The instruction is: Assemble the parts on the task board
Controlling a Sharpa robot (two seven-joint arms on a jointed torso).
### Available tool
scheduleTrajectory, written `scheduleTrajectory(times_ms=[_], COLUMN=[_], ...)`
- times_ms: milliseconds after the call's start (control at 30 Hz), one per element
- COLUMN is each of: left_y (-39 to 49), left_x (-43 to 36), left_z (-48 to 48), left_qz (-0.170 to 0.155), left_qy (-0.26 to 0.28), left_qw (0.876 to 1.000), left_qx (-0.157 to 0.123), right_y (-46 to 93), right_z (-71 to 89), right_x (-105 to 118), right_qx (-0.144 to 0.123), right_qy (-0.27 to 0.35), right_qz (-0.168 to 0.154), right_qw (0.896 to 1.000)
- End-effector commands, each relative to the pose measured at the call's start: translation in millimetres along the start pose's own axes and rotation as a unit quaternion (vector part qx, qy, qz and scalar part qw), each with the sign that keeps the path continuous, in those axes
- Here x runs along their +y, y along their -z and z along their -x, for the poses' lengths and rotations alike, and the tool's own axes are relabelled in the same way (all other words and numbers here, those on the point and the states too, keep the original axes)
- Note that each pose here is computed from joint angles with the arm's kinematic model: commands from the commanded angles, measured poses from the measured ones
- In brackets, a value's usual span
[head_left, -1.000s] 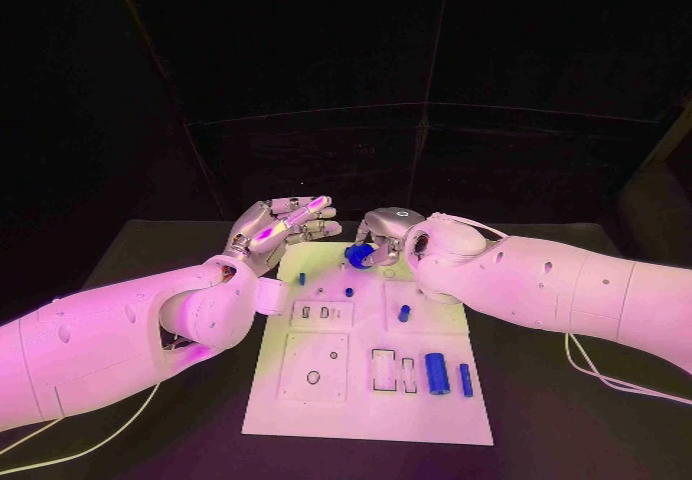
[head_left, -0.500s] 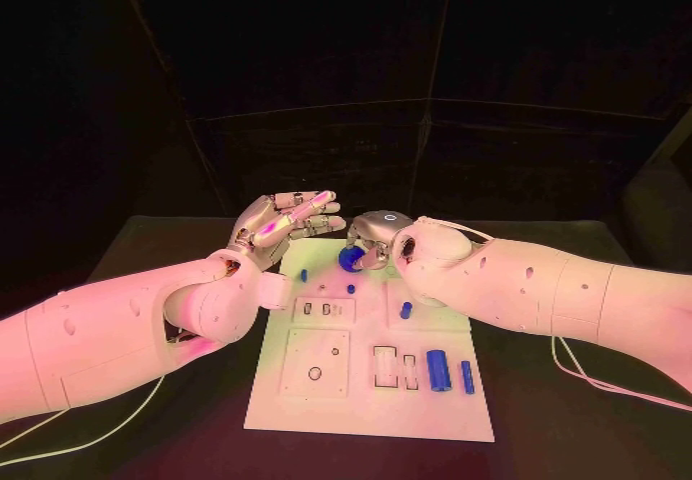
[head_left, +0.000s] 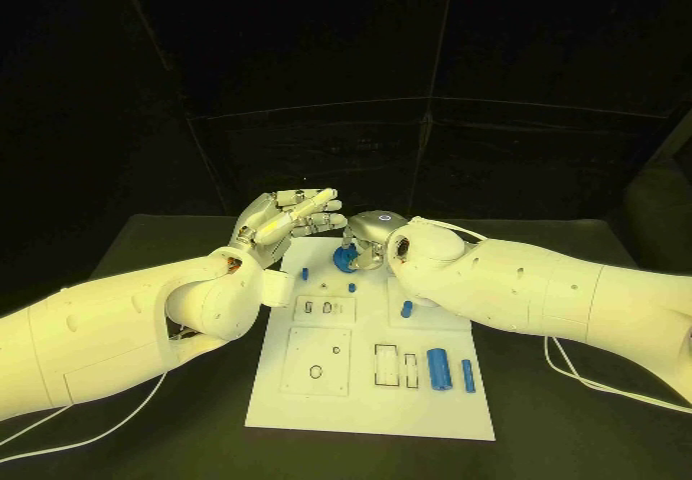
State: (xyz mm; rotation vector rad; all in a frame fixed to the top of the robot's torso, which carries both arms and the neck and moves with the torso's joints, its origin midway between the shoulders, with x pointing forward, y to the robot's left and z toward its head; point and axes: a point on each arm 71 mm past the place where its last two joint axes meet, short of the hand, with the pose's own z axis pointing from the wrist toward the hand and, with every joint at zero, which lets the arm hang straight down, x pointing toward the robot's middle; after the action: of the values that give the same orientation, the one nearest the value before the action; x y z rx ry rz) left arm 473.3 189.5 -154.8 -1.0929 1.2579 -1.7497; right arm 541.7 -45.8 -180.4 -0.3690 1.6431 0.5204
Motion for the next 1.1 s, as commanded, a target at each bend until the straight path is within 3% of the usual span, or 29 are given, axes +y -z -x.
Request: scheduleTrajectory(times_ms=[33, 1100], left_y=[-0.7, -1.1], left_x=[-1.4, -2.3], left_z=[-1.8, -1.0], left_qz=[-0.004, -0.003], left_qy=[0.002, 0.001], left_qw=[1.000, 1.000], left_qx=[0.006, 0.004], right_y=[-0.5, -3.0], right_z=[-2.7, -8.9], right_x=[0.9, -8.5], right_qx=[0.005, 0.045], right_qy=[0.005, -0.012], right_qz=[0.002, -0.026], right_qw=[1.000, 0.999])
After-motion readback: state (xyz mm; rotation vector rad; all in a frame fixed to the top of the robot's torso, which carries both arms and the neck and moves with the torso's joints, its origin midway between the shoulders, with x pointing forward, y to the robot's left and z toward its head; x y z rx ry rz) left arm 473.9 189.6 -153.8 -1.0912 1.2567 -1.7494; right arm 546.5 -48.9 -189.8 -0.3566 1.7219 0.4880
